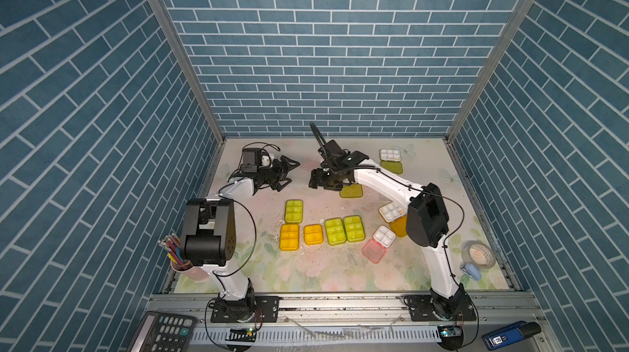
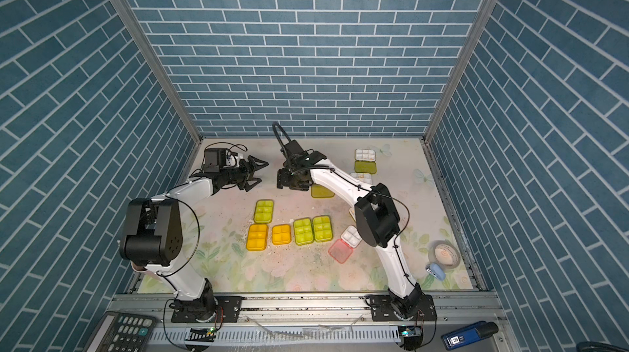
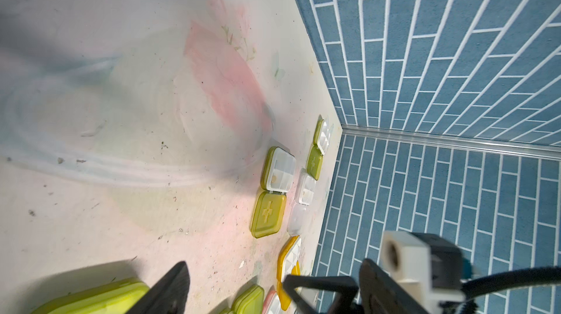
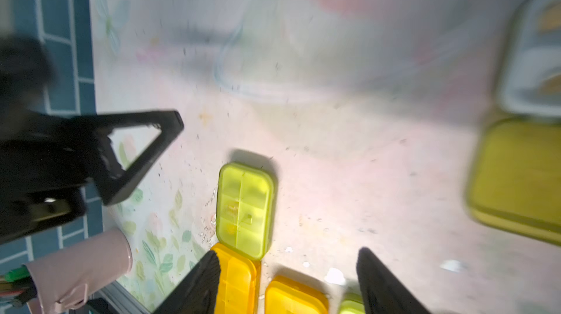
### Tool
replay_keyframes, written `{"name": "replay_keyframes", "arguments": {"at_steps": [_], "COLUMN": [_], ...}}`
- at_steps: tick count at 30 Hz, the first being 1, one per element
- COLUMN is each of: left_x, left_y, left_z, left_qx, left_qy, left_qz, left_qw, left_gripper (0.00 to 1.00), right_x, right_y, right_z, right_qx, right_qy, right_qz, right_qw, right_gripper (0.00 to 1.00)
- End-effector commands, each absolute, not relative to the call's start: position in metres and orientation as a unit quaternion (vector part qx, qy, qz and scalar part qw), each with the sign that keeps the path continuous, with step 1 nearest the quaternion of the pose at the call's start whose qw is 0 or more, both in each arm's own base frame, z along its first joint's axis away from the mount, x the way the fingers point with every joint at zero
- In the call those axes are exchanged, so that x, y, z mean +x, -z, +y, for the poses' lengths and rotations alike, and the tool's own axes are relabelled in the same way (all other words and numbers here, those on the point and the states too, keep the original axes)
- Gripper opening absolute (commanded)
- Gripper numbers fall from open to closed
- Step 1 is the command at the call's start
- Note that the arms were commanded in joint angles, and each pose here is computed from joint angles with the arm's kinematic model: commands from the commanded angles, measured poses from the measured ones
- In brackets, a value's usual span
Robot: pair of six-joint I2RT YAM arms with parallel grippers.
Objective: Close pillboxes
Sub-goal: Move the pillbox to the center of the board, then adjust the pillbox at the center of the board.
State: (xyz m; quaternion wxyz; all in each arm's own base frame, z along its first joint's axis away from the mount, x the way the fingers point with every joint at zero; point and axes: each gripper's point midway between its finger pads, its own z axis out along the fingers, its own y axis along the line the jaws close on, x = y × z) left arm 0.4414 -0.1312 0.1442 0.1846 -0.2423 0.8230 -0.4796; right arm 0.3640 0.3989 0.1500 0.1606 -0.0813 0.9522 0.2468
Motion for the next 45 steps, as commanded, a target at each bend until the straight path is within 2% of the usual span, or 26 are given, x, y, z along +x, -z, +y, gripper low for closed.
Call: {"name": "replay_keyframes", "arguments": {"at_steps": [1, 11, 23, 32, 45], "left_x": [0.443, 0.427, 0.415, 0.416, 0.414], "left_y": [-0.158, -0.167, -0.149, -0.143, -0.148], "left_z": [-0.138, -0.196, -0.225, -0.225, -0.225], "left_qx": [-0.222, -0.148, -0.112, -0.114, -0.115], "left_qy": [0.497, 0.528, 0.516, 0.51, 0.512], "left_qz": [0.814, 0.815, 0.834, 0.839, 0.837], "left_qw": [0.203, 0.187, 0.159, 0.153, 0.152], "left_gripper": [0.88, 0.88, 0.87, 0.87, 0.87], "right_x": [0.379, 0.405, 0.444, 0.466, 0.482], "right_y": [-0.152, -0.138, -0.131, -0.115, -0.079], "right_z": [0.347, 0.255, 0.218, 0.212, 0.237], "right_qx": [-0.079, -0.035, 0.011, 0.032, 0.037], "right_qy": [-0.183, -0.096, -0.136, -0.172, -0.225], "right_qz": [0.961, 0.972, 0.972, 0.969, 0.963], "right_qw": [0.193, 0.213, 0.192, 0.177, 0.142], "right_gripper": [0.74, 0.74, 0.77, 0.81, 0.8]}}
